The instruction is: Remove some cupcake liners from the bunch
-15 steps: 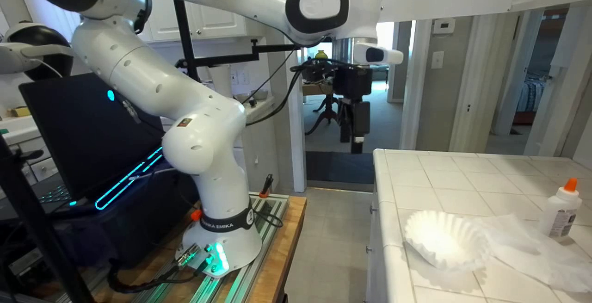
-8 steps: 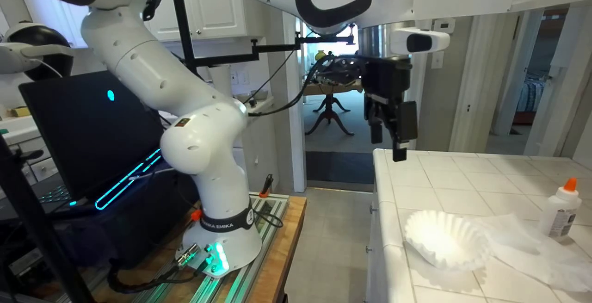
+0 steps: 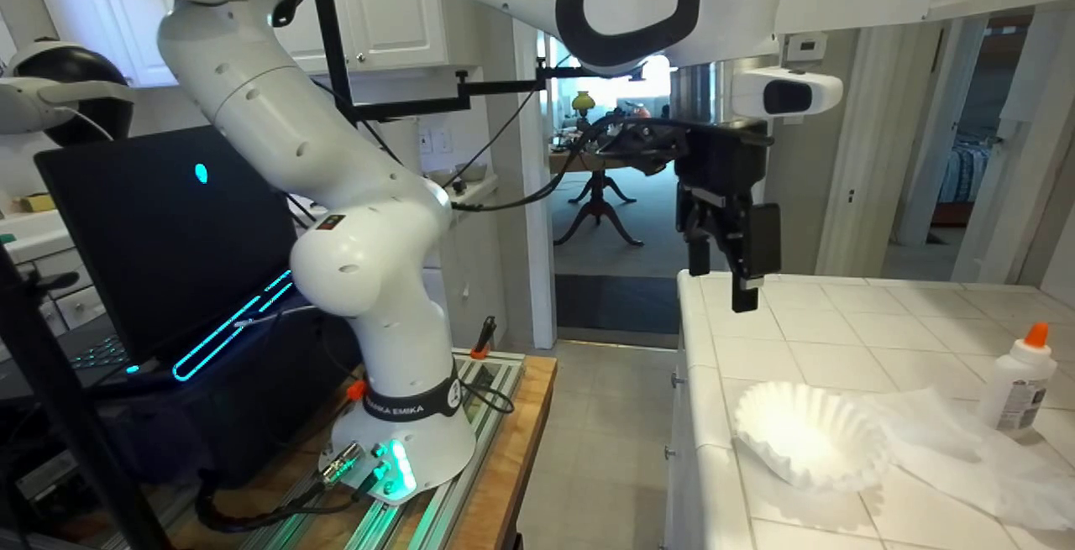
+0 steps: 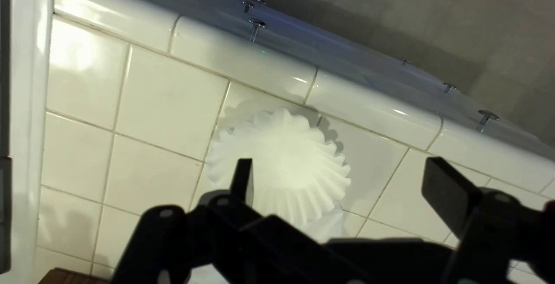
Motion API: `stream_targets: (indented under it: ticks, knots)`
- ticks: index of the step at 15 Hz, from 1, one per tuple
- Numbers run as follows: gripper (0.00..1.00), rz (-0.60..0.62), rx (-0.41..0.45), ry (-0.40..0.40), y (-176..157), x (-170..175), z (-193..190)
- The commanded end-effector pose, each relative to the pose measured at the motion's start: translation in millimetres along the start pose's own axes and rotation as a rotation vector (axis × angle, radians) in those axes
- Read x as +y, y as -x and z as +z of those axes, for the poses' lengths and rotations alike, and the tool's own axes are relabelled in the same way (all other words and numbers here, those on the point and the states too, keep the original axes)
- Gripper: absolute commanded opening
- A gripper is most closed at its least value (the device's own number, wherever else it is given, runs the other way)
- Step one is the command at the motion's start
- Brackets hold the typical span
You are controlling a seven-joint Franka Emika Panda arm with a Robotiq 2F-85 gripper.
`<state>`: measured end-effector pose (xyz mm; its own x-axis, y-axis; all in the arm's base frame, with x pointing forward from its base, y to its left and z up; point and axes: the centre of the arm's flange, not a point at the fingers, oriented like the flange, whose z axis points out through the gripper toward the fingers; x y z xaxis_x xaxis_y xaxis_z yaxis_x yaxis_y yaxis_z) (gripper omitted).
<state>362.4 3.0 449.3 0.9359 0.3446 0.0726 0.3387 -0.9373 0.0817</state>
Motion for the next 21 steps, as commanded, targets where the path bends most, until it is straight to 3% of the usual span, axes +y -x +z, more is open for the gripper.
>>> stream_targets:
  ticks: [1,7,11,12,14,15,18,21]
  knots:
    - [1.00,-0.131,-0.029,0.058,1,3,19]
    - [1.00,-0.378,-0.124,0.225,-6,-13,59]
    - [1.00,-0.544,-0.065,0.340,-8,-27,82]
    - [1.00,-0.588,-0.016,0.325,-7,-35,82]
    - [1.00,-0.566,0.063,0.185,-11,-39,67]
    - [1.00,-0.542,0.009,0.269,-18,-38,69]
    - [1.00,-0.563,0.028,0.207,-20,-35,70]
    - [1.00,-0.670,0.023,0.276,-21,-38,82]
